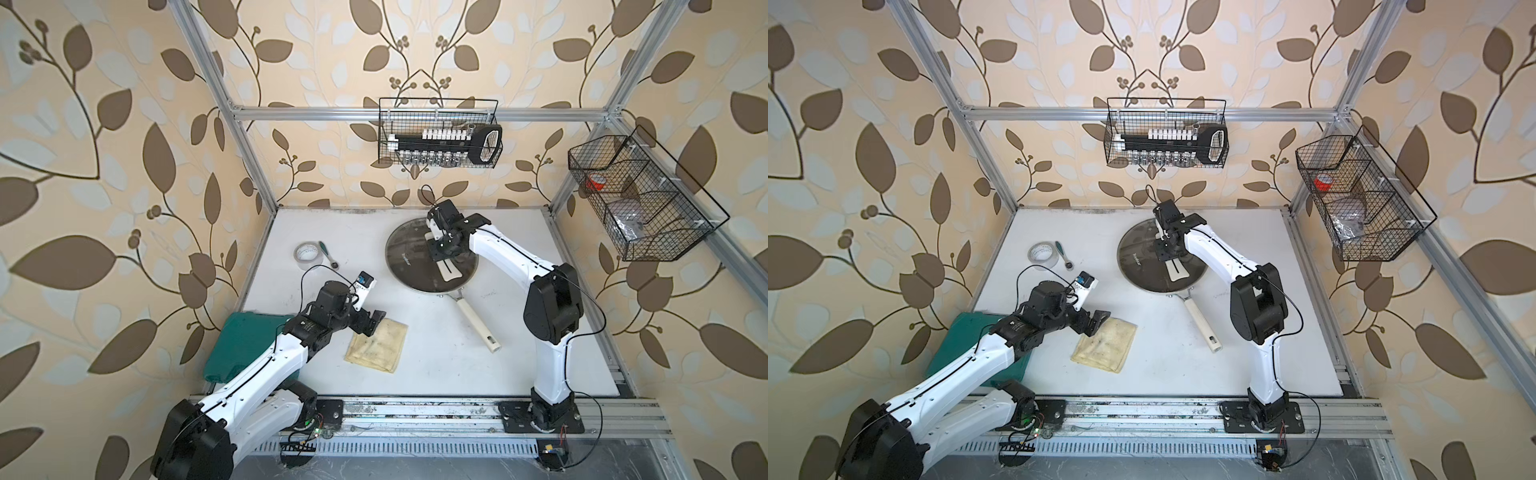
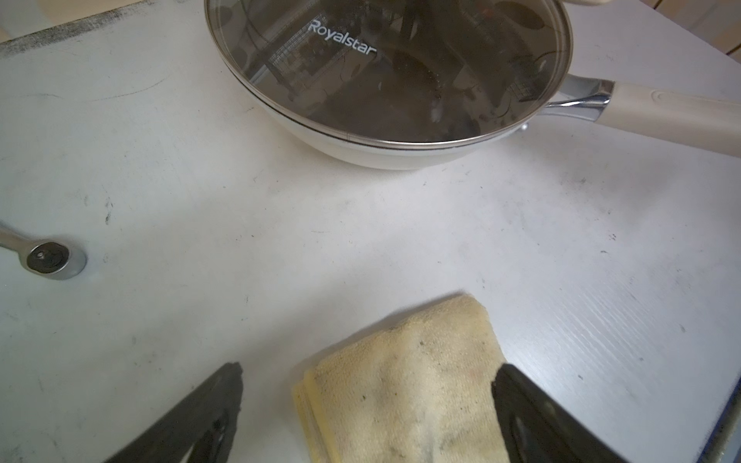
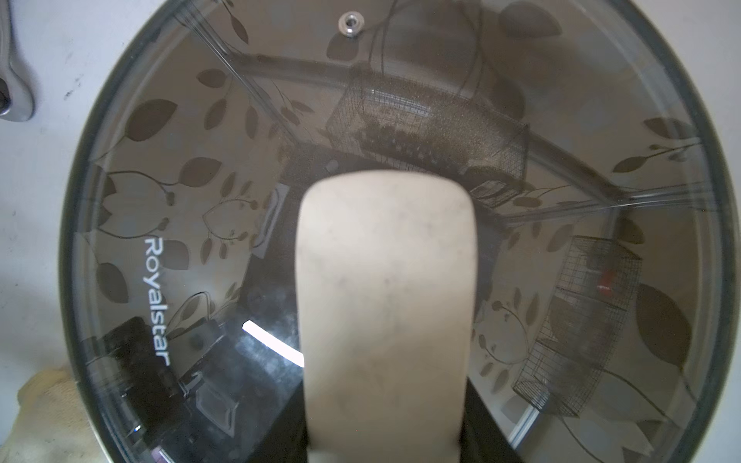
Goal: Wipe the pot lid with a cloth
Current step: Pick up the pot lid from the cooking pot.
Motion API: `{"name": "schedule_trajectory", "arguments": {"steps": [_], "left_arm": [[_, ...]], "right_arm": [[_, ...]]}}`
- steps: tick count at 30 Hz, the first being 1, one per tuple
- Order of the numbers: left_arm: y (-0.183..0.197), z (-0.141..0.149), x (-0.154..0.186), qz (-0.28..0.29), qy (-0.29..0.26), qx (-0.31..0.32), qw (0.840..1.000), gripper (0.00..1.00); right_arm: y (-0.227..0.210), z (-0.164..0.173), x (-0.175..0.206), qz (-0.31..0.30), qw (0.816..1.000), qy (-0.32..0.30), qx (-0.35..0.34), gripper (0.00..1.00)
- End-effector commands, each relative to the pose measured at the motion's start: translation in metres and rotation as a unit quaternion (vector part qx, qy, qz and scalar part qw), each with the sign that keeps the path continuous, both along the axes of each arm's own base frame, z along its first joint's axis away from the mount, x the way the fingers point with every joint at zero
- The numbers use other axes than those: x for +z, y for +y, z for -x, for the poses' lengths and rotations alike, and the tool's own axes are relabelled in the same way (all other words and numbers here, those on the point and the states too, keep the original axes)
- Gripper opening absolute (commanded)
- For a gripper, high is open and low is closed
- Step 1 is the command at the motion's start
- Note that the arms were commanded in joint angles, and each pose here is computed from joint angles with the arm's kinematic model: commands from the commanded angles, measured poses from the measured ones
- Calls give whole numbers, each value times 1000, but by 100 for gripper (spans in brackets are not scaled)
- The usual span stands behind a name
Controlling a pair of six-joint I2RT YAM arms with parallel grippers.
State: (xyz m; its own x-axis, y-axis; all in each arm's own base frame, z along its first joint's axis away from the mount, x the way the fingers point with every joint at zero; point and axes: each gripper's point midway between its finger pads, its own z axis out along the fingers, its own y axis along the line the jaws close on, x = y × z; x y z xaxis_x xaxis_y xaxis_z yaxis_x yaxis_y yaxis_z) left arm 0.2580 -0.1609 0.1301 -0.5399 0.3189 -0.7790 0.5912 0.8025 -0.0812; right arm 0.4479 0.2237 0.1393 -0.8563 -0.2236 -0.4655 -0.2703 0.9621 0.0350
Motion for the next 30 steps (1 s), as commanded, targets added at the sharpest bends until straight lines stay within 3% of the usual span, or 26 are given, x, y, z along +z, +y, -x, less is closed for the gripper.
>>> {"name": "schedule_trajectory", "arguments": {"steps": [1,8,17,23,27,30], "left_arm": [[-4,-4,3,-3,-18,-9,1000,99],[-6,-5,3,3,-12,-8,1000,99],[-1,-5,2,28,42,49,998,99],[14,-9,15,33,19,101,994,99],[26,-14,22,43,60,177,981,99],[36,-14,11,44,121,250,960,99]], "right_arm": [[1,-14,52,-78,994,-63,-33,0],[-10,-7,92,-155,982,-101,-42,0],[-24,18,136,-253,959,-125,-21,0],[-21,31,157,-299,943,-147,1,0],[-19,44,176,-322,932,-166,19,0],[-17,52,189,-332,925,-179,38,0]]}}
